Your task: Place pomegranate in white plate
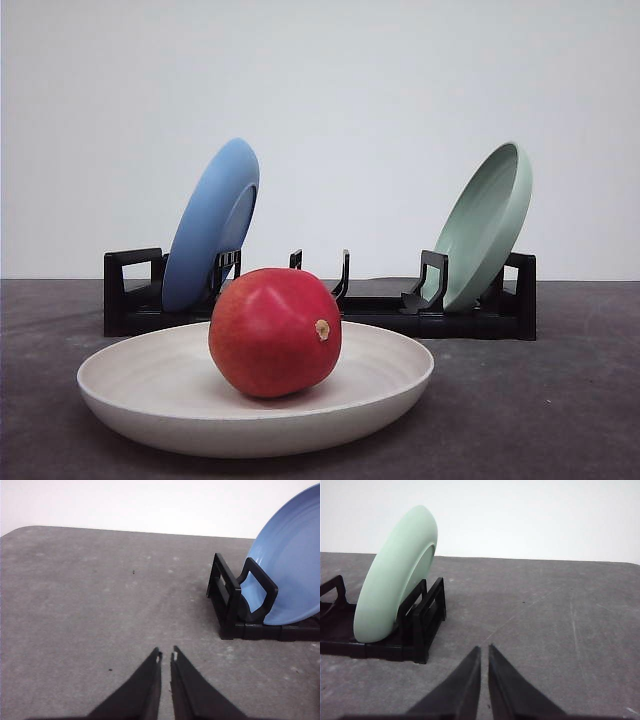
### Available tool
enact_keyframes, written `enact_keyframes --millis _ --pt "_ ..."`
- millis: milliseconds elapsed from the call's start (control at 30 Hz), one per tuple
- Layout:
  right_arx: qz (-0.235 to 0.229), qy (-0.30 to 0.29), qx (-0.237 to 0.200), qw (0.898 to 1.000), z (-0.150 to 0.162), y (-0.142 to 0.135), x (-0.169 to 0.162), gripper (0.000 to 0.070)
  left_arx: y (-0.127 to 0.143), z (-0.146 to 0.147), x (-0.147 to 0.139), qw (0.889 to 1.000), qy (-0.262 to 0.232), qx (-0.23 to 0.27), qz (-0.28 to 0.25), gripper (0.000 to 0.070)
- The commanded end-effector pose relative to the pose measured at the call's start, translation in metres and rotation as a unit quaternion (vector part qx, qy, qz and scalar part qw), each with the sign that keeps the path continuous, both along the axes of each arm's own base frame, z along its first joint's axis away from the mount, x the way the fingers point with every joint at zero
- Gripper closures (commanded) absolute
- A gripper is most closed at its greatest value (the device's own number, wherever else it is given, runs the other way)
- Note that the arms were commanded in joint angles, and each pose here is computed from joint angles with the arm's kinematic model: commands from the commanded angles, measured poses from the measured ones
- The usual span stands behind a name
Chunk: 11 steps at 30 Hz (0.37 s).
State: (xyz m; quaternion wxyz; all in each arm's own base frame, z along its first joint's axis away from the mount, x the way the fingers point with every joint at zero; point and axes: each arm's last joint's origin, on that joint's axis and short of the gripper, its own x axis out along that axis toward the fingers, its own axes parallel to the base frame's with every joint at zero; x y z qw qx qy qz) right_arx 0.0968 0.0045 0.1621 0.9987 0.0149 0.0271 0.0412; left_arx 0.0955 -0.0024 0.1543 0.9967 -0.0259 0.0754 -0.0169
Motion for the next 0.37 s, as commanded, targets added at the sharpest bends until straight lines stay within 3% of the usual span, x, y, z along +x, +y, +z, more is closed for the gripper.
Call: enact_keyframes --millis 0,333 --pt "-0.001 -0.004 -0.002 1.0 -0.0002 -0.0001 0.0002 0.0678 0.0 -0.0021 0.0005 1.0 -0.001 0.004 0.0 0.0684" --pt "-0.001 -0.004 -0.002 1.0 -0.0002 -0.0001 0.0002 0.0678 0.0 -0.0021 0.0005 1.0 -0.001 0.004 0.0 0.0684"
